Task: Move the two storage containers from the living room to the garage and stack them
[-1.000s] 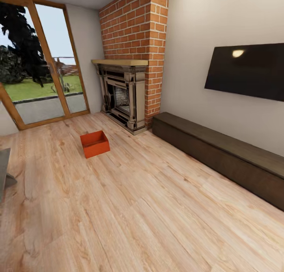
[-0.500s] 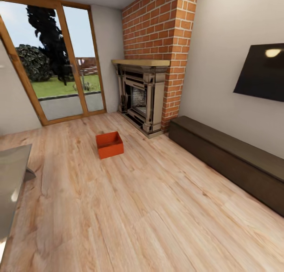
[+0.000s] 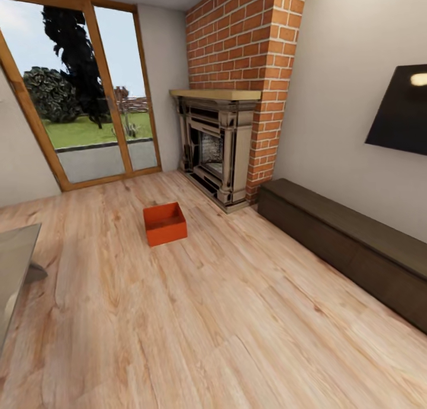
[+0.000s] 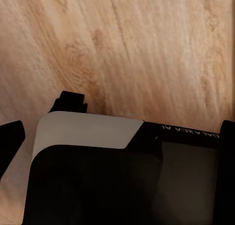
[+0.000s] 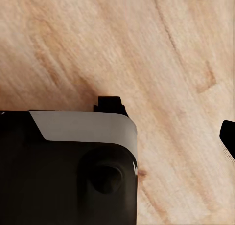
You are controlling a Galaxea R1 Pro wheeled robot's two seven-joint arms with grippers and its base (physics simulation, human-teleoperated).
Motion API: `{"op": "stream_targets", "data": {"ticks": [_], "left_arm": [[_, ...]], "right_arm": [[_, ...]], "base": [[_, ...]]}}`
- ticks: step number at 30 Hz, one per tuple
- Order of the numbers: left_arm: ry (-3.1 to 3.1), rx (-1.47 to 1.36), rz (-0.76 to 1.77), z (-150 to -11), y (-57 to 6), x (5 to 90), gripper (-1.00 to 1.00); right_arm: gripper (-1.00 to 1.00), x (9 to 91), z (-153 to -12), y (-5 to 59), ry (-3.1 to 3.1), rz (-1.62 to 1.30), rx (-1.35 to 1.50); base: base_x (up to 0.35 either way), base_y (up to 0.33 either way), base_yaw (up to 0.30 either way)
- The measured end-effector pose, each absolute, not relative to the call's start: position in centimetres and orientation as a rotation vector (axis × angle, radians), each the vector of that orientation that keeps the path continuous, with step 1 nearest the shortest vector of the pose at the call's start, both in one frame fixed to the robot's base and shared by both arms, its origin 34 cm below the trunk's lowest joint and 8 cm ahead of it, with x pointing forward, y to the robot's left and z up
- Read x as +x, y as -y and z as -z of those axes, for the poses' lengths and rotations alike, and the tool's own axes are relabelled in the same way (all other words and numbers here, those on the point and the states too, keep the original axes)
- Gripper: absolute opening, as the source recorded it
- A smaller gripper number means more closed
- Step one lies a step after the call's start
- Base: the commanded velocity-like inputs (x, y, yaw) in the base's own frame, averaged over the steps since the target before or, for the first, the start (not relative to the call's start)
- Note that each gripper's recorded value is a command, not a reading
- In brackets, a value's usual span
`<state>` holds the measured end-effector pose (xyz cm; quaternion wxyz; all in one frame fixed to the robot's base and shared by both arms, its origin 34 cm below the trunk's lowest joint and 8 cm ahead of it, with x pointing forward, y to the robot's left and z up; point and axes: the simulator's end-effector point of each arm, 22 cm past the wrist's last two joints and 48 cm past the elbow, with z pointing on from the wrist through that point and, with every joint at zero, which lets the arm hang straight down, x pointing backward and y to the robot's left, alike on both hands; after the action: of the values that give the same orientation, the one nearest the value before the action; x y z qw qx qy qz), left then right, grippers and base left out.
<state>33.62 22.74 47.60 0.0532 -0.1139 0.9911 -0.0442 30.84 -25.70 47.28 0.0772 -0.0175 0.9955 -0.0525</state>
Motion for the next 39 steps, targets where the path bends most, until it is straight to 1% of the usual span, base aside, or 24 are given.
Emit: {"op": "stream_targets", "data": {"ticks": [23, 36, 39], "left_arm": [[-3.013, -0.346, 0.134, -47.6, -22.75, 33.62, 1.0], [-3.011, -0.346, 0.132, -47.6, -22.87, 33.66, 1.0], [-3.012, -0.346, 0.132, -47.6, -22.87, 33.64, 1.0]], "right_arm": [[1.0, 30.84, -47.28, 25.68, -2.982, 0.157, -0.055], [1.0, 30.88, -47.29, 25.7, -2.981, 0.157, -0.052], [1.0, 30.88, -47.29, 25.73, -2.981, 0.158, -0.052]], "base": [[0.322, 0.0, 0.001], [0.322, 0.0, 0.238], [0.322, 0.0, 0.114]]}}
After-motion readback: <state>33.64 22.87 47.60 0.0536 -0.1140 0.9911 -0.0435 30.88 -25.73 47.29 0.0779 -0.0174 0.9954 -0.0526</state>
